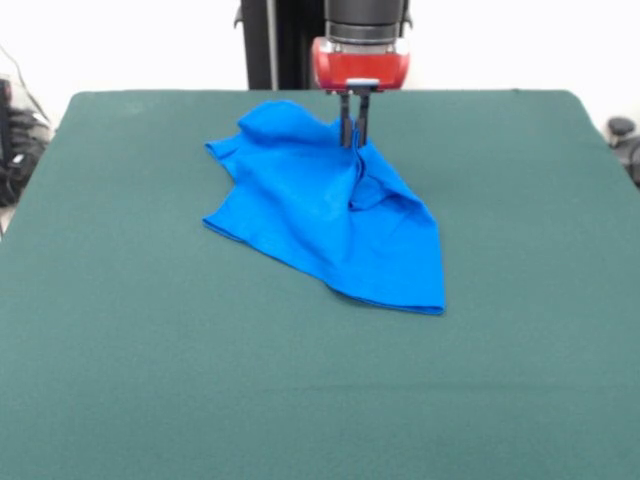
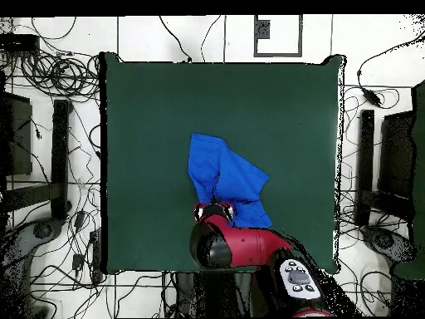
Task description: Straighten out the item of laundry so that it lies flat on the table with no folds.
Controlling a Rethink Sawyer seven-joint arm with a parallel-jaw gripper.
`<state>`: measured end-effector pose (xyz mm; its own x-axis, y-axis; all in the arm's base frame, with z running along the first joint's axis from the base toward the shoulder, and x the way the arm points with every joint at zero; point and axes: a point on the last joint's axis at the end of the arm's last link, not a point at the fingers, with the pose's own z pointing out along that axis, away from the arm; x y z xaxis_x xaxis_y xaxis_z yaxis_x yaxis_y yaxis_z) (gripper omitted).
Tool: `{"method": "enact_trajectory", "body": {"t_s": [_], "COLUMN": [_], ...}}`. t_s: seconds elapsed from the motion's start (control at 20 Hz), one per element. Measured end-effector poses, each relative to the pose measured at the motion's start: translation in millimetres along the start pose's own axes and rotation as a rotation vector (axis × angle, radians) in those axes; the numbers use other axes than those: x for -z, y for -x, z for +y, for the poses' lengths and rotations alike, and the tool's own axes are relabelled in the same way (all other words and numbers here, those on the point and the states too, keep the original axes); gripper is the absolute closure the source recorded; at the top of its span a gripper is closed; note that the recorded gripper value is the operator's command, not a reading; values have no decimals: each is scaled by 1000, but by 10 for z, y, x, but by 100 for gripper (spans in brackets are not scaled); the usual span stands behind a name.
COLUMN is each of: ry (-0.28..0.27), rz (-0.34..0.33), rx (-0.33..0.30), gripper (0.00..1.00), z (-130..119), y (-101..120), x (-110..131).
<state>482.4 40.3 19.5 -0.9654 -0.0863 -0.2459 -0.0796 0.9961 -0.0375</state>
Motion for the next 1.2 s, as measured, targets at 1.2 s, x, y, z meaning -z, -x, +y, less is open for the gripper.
{"method": "enact_trajectory", "body": {"t_s": [1.2], "ry": [-13], "rz": [-8], "rx": [-3], "gripper": [100], "z": [-52], "y": [19], "x": [61]}}
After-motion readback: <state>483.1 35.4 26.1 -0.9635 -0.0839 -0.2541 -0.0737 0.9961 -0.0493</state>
